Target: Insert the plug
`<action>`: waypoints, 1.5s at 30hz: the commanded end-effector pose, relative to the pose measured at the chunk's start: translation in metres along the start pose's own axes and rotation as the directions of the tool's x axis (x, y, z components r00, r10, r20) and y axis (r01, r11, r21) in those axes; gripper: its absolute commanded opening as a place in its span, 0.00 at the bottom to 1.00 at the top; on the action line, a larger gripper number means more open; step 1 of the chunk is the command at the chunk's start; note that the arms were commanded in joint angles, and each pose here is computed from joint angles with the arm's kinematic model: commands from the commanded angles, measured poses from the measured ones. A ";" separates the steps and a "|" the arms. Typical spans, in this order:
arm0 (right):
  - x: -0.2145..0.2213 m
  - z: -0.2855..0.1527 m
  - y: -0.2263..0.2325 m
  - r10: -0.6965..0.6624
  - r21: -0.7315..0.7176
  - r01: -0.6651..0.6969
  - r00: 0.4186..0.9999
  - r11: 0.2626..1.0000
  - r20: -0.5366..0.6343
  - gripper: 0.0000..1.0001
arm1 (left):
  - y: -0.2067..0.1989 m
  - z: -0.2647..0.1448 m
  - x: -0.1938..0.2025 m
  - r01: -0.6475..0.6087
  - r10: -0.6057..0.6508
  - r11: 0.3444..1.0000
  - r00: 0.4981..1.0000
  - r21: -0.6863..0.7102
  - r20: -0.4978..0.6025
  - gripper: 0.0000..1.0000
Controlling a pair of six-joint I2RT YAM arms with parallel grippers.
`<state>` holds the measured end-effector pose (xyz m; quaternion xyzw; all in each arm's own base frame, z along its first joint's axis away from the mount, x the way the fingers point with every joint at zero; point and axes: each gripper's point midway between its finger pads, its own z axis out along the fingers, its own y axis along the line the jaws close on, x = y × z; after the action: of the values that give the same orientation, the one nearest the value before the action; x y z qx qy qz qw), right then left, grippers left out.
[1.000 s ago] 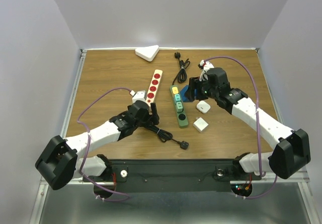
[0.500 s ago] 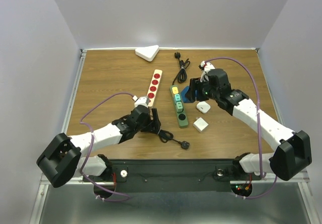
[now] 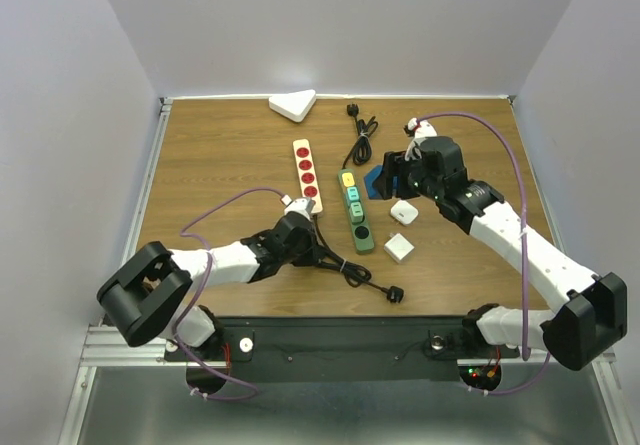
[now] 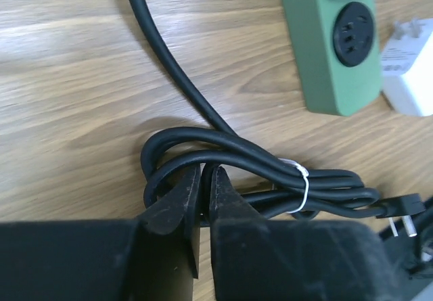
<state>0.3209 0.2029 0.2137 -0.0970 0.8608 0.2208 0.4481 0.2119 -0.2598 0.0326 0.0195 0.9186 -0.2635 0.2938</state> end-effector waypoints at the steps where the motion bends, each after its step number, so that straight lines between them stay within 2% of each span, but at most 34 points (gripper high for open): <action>1: -0.021 -0.009 -0.012 0.008 0.086 -0.015 0.996 0.996 0.085 0.00 | -0.057 0.004 -0.010 0.007 -0.004 0.983 1.000 0.184 -0.015 0.08; 10: -0.024 -0.018 -0.024 0.032 0.164 -0.048 0.994 0.985 0.102 0.01 | -0.136 0.056 -0.007 -0.011 0.046 0.934 0.995 0.357 -0.088 0.02; 18: -0.026 -0.029 -0.033 0.042 0.218 -0.067 0.992 0.974 0.118 0.00 | -0.190 0.083 -0.044 -0.006 0.023 0.899 0.999 0.439 -0.032 0.00; 22: -0.030 -0.033 -0.036 0.048 0.238 -0.079 0.990 0.968 0.134 0.00 | -0.220 0.109 -0.062 -0.035 0.045 0.873 0.999 0.486 -0.010 0.00; 28: -0.032 -0.043 -0.043 0.054 0.278 -0.095 0.987 0.956 0.152 0.00 | -0.229 0.143 -0.082 -0.097 0.076 0.868 0.995 0.488 0.061 0.00; 33: -0.035 -0.053 -0.047 0.058 0.305 -0.107 0.985 0.946 0.165 0.00 | -0.236 0.148 -0.098 -0.174 0.130 0.835 0.984 0.521 0.119 0.00; 34: -0.035 -0.055 -0.049 0.058 0.316 -0.110 0.984 0.942 0.169 0.00 | -0.241 0.140 -0.103 -0.194 0.143 0.821 0.980 0.537 0.136 0.03; 35: -0.036 -0.057 -0.050 0.057 0.321 -0.109 0.984 0.941 0.168 0.00 | -0.242 0.136 -0.103 -0.210 0.155 0.814 0.977 0.542 0.145 0.11; 36: -0.040 -0.059 -0.051 0.056 0.329 -0.113 0.982 0.938 0.178 0.00 | -0.242 0.130 -0.104 -0.240 0.179 0.803 0.970 0.545 0.164 0.35; 37: -0.041 -0.061 -0.052 0.054 0.338 -0.114 0.982 0.934 0.183 0.01 | -0.240 0.118 -0.105 -0.253 0.187 0.799 0.967 0.545 0.174 0.50; 38: -0.042 -0.063 -0.055 0.049 0.356 -0.115 0.981 0.927 0.187 0.00 | -0.240 0.110 -0.107 -0.274 0.199 0.790 0.961 0.549 0.193 0.63; 40: -0.048 -0.065 -0.055 0.046 0.363 -0.118 0.979 0.924 0.200 0.00 | -0.243 0.086 -0.115 -0.336 0.234 0.763 0.940 0.552 0.248 0.79; 42: -0.051 -0.065 -0.057 0.045 0.372 -0.120 0.978 0.920 0.203 0.00 | -0.229 0.077 -0.106 -0.355 0.265 0.767 0.934 0.534 0.241 0.85; 45: -0.054 -0.063 -0.055 0.044 0.371 -0.118 0.978 0.921 0.202 0.00 | -0.212 0.056 -0.105 -0.405 0.318 0.761 0.914 0.507 0.253 0.87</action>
<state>0.3121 0.1428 0.2571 0.0244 0.8581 0.1214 0.4983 0.2932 -0.4741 0.0878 0.1983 0.8128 -0.4444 0.3203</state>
